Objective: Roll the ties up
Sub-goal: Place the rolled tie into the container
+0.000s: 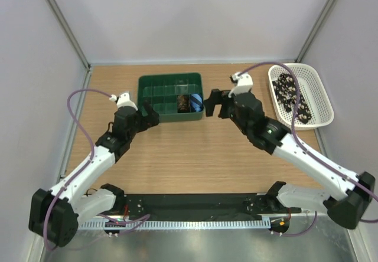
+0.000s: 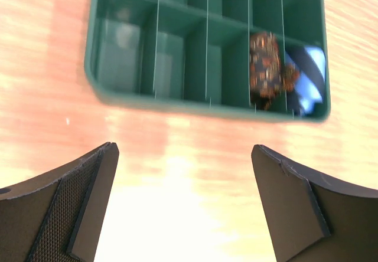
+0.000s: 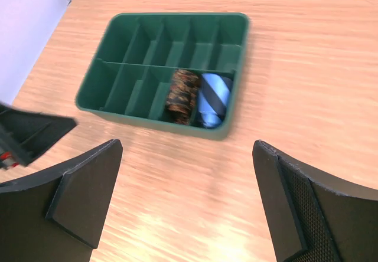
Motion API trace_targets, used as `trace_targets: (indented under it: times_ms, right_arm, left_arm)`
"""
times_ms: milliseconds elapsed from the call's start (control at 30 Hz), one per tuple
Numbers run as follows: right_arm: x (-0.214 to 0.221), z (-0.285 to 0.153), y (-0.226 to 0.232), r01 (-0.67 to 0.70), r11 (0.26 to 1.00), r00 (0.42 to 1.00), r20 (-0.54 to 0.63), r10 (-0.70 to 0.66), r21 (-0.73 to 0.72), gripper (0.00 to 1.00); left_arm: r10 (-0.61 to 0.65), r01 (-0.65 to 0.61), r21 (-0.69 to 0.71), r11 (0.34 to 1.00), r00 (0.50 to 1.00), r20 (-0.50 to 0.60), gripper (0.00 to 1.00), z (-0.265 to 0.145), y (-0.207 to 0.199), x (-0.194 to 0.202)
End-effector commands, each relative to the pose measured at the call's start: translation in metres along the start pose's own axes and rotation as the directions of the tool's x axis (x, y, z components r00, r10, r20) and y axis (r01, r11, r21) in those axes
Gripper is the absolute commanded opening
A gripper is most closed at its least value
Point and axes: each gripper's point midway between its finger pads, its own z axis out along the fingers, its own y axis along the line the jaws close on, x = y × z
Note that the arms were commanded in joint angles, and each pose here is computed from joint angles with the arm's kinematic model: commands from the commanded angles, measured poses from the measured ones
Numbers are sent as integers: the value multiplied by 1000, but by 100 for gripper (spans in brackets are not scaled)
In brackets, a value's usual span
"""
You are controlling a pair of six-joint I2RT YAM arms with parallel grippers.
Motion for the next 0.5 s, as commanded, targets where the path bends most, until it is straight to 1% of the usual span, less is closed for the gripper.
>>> trace_targets:
  times_ms: [0,33,67,100,133,167,200,233,267,333,367,400,433,467]
  right_arm:
    - [13,-20,-32,-61,994,997,62,56,88,100]
    - [17,-28,-47,-84,986,995,74,73,144,100]
    - [37,-33,-61,-103,976,994,52,95,191,100]
    - [47,-40,-73,-89,969,996,40,82,231,100]
    - [42,-53,-82,-106,965,993,83,88,238,100]
    - [67,-56,-96,-56,963,998,51,44,265,100]
    - [68,-60,-100,-54,965,996,83,34,258,100]
    - [83,-67,-109,-45,968,996,90,23,246,100]
    - [87,-71,-111,-19,973,995,100,-4,229,100]
    - [93,-76,-118,-80,970,989,141,48,231,100]
    - [103,-78,-119,-98,973,987,148,67,207,100]
    - [108,-77,-119,-88,978,987,148,60,191,100]
    - [127,-76,-127,-74,973,992,119,48,217,100]
    - [135,-76,-136,-77,965,991,123,47,252,100]
  left_arm:
    - [-28,27,81,996,1000,10,100,-15,-1,13]
    - [-33,30,100,995,999,32,100,-17,0,13]
    - [-13,13,106,994,1000,4,100,-18,10,34]
    - [3,-6,135,991,1000,23,100,-25,10,34]
    - [17,-20,139,990,1000,24,100,-28,14,39]
    - [36,-35,136,990,999,-2,100,-29,22,55]
    - [40,-43,152,987,999,20,100,-34,23,54]
    - [50,-54,155,986,998,24,100,-36,26,58]
    - [54,-55,149,987,998,11,100,-36,33,69]
    - [41,-49,195,980,998,47,100,-43,27,63]
    - [60,-66,220,973,998,38,100,-45,26,69]
    - [54,-68,234,970,996,66,100,-46,24,66]
    - [39,-61,246,967,995,93,100,-48,23,61]
    - [35,-59,245,968,995,98,100,-49,24,62]
